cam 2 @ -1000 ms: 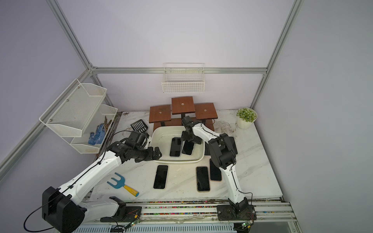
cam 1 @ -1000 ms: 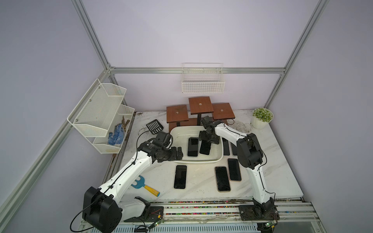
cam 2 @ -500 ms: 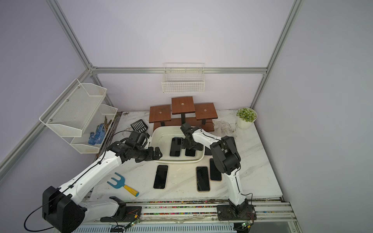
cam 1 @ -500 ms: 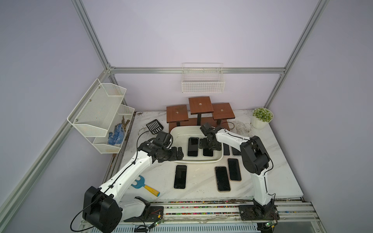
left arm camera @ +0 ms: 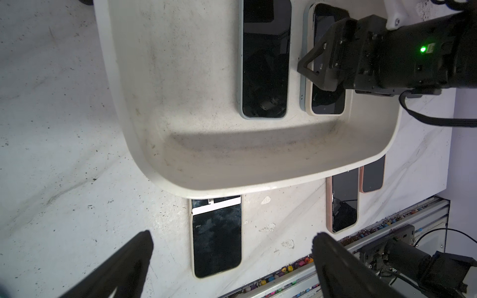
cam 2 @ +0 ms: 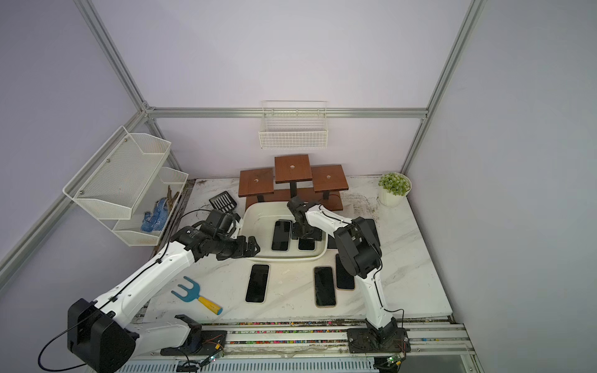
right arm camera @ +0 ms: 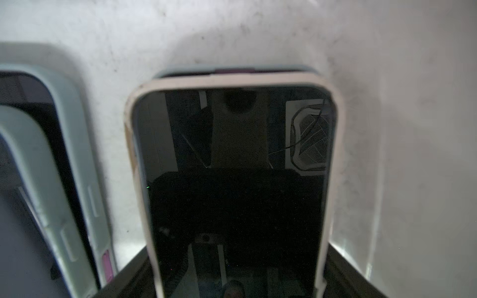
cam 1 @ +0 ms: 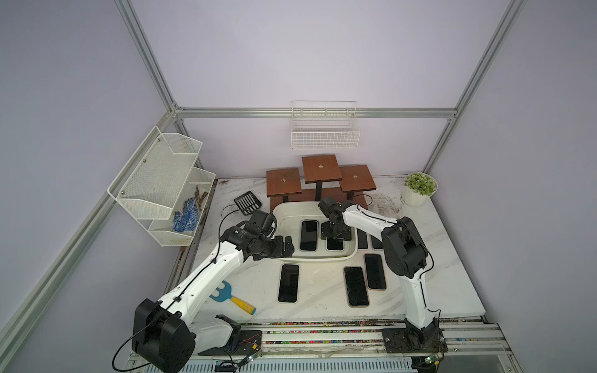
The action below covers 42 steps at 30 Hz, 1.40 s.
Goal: Take the phone out of the storage box
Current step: Pick up the phone from the storage box, then place the phone at the center of the board.
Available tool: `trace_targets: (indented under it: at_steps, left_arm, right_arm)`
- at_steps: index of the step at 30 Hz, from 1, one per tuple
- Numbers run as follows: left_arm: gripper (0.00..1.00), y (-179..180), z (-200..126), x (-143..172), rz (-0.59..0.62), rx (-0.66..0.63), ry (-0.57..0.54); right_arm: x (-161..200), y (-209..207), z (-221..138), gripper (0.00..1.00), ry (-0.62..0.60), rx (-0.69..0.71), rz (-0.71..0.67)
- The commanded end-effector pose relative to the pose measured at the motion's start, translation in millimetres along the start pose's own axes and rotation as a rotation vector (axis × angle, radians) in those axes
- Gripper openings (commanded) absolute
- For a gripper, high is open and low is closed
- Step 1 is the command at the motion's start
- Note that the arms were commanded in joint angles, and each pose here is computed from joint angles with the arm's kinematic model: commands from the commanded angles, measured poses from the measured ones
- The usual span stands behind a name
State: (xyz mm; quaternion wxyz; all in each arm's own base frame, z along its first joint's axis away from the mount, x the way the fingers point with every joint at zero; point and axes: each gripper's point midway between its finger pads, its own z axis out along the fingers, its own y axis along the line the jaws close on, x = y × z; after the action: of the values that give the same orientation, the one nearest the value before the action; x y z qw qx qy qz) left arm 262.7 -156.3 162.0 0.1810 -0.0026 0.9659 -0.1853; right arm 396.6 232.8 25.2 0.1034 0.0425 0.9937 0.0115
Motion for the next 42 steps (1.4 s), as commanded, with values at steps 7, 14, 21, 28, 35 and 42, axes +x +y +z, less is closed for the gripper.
trace_targets:
  at_steps: [7,14,21,28,35,42]
  left_arm:
    - [1.00,-8,-14,-16,0.021,0.029,-0.059]
    - [1.00,-13,-11,-27,0.021,0.042,-0.069]
    - [1.00,-21,-5,-41,0.006,0.071,-0.070]
    - [1.00,-32,3,-53,0.007,0.117,-0.050]
    - [1.00,-40,17,-59,0.011,0.147,-0.021]
    - [1.00,-44,24,-61,0.010,0.166,-0.010]
  right_arm:
    - [0,3,-4,0.62,0.010,0.008,-0.090]
    - [-15,10,-66,0.61,-0.087,-0.071,-0.104]
    - [-14,9,-123,0.60,-0.159,-0.159,-0.103]
    - [-10,-8,-170,0.60,-0.235,-0.174,-0.094]
    - [11,-72,-187,0.61,-0.275,-0.060,-0.011]
    - [44,-175,-164,0.61,-0.229,0.042,0.239]
